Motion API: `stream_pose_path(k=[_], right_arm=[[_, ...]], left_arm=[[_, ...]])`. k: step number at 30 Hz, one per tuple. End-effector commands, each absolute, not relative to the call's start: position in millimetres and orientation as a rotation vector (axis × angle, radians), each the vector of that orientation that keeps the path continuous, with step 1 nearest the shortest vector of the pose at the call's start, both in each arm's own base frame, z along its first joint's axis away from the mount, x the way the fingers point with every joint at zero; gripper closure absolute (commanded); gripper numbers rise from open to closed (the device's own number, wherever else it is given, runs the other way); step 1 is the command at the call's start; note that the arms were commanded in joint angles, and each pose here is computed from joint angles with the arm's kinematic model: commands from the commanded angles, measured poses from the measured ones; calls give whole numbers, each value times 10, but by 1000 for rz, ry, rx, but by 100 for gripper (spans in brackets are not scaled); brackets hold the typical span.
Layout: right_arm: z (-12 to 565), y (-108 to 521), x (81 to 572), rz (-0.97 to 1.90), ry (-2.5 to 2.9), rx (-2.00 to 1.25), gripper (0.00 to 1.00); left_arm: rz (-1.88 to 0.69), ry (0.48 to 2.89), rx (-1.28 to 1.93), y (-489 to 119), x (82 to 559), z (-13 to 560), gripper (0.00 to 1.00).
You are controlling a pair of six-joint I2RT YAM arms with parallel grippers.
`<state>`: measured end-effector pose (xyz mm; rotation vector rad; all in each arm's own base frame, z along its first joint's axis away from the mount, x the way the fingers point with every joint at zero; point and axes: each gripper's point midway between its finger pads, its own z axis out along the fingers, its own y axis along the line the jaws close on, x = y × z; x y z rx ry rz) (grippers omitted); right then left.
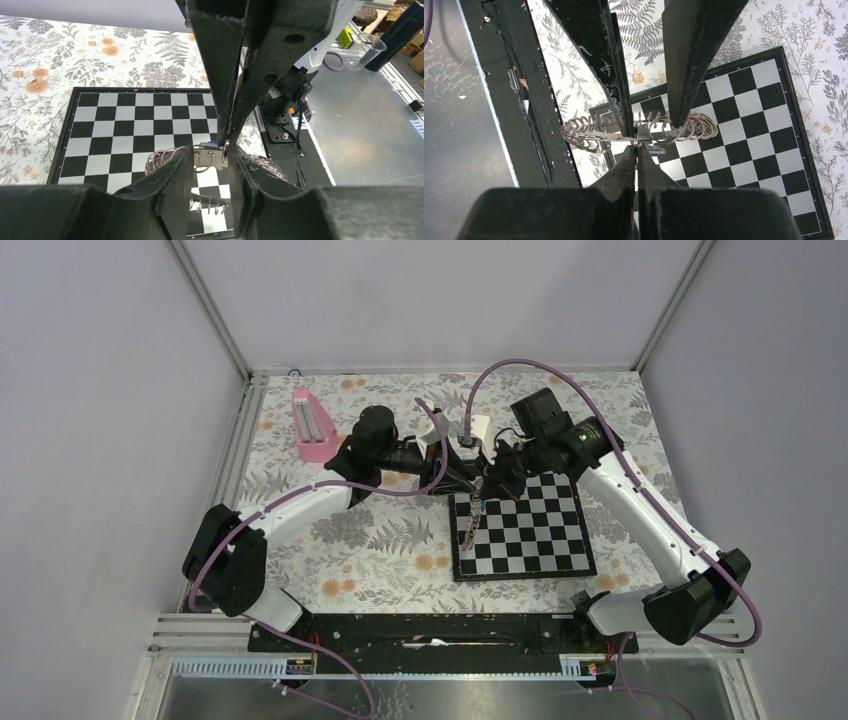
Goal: Put the keys on the keyring
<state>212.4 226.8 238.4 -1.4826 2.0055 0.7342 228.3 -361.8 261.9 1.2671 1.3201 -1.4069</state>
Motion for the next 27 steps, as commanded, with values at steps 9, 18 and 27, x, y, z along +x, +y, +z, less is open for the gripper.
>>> stream_pose_path(k=[9, 18, 27], right_arm=[[2503, 2325, 2115, 742, 1954, -1481, 100], [2513, 2337, 2123, 745, 1946, -1470, 100], [2502, 2341, 2129, 744, 1946, -1461, 100]], left_arm=[[-1427, 1216, 1282, -3646, 2179, 2762, 67], [-1450, 1216, 1302, -3675, 2115, 2721, 72], [-1464, 1214, 1319, -3693, 2074, 2678, 85]])
